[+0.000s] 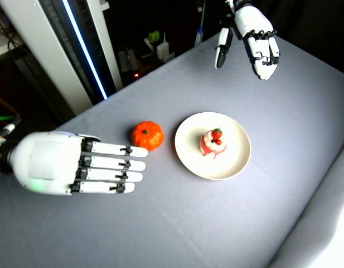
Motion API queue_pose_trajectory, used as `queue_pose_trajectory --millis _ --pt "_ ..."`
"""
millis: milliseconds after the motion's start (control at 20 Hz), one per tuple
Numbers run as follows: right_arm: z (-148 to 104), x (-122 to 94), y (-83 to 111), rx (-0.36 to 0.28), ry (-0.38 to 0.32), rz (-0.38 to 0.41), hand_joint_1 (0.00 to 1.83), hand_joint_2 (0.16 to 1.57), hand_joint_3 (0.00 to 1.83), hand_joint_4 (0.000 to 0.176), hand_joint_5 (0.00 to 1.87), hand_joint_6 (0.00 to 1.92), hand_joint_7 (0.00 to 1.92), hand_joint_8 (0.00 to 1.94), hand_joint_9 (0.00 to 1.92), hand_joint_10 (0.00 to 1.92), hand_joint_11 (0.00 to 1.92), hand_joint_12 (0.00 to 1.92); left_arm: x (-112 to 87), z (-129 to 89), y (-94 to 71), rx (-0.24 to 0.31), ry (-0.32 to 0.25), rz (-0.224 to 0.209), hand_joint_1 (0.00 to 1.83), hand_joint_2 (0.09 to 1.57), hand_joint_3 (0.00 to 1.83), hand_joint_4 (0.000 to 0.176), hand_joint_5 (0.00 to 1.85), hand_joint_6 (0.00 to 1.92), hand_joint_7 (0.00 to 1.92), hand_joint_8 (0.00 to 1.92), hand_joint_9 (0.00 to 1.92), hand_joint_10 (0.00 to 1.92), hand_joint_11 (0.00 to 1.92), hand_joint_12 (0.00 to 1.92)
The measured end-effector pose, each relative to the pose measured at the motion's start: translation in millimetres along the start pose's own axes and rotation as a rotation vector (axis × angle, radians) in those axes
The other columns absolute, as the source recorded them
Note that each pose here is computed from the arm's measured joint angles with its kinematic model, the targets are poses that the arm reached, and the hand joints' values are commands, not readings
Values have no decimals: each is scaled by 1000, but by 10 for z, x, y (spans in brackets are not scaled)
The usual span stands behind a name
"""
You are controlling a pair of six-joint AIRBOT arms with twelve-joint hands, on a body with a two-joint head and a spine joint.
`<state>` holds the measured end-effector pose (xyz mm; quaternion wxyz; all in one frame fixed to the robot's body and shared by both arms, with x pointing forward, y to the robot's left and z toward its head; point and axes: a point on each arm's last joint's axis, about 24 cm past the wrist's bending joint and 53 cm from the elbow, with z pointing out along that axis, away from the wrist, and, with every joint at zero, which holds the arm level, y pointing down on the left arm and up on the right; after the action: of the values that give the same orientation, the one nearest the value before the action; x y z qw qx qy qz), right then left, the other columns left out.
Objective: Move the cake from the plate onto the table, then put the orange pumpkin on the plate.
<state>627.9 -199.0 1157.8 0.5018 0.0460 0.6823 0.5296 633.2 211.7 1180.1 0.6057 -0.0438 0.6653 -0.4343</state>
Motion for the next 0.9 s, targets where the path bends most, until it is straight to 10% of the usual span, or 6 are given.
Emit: queue_pose_trajectory --millis 200,300,400,500,650,900 --pt "-1 -11 -8 0 3 -7 850 1261 3 0 480 0 409 0 416 6 101 913 -15 69 10 5 0 9 431 1026 2 23 405 1 305 3 307 10 0 824" --pt "-2 -14 -15 3 2 -8 867 1256 0 0 490 5 408 3 409 5 97 905 -51 227 -32 28 -17 8 432 1027 1 119 291 0 281 1 281 1 0 759" --pt "-2 0 -10 1 8 -10 836 1266 3 0 490 3 362 0 361 0 64 889 -26 499 -143 78 -12 0 476 986 0 168 295 3 253 0 256 0 0 633" --pt "1 16 -3 -3 12 -10 838 1273 5 0 496 4 351 5 353 5 61 895 1 724 -247 110 3 -6 594 966 0 101 376 14 271 5 261 7 0 568" --pt "10 30 2 -8 10 -4 843 1300 2 0 501 0 402 3 340 1 2 893 -82 950 -256 100 38 14 600 952 0 51 425 5 307 4 235 0 0 533" --pt "-5 -54 32 -15 -12 -28 729 1321 0 0 499 5 399 1 298 7 0 697 134 1033 -217 64 131 78 749 949 1 91 404 0 296 0 260 1 0 517"
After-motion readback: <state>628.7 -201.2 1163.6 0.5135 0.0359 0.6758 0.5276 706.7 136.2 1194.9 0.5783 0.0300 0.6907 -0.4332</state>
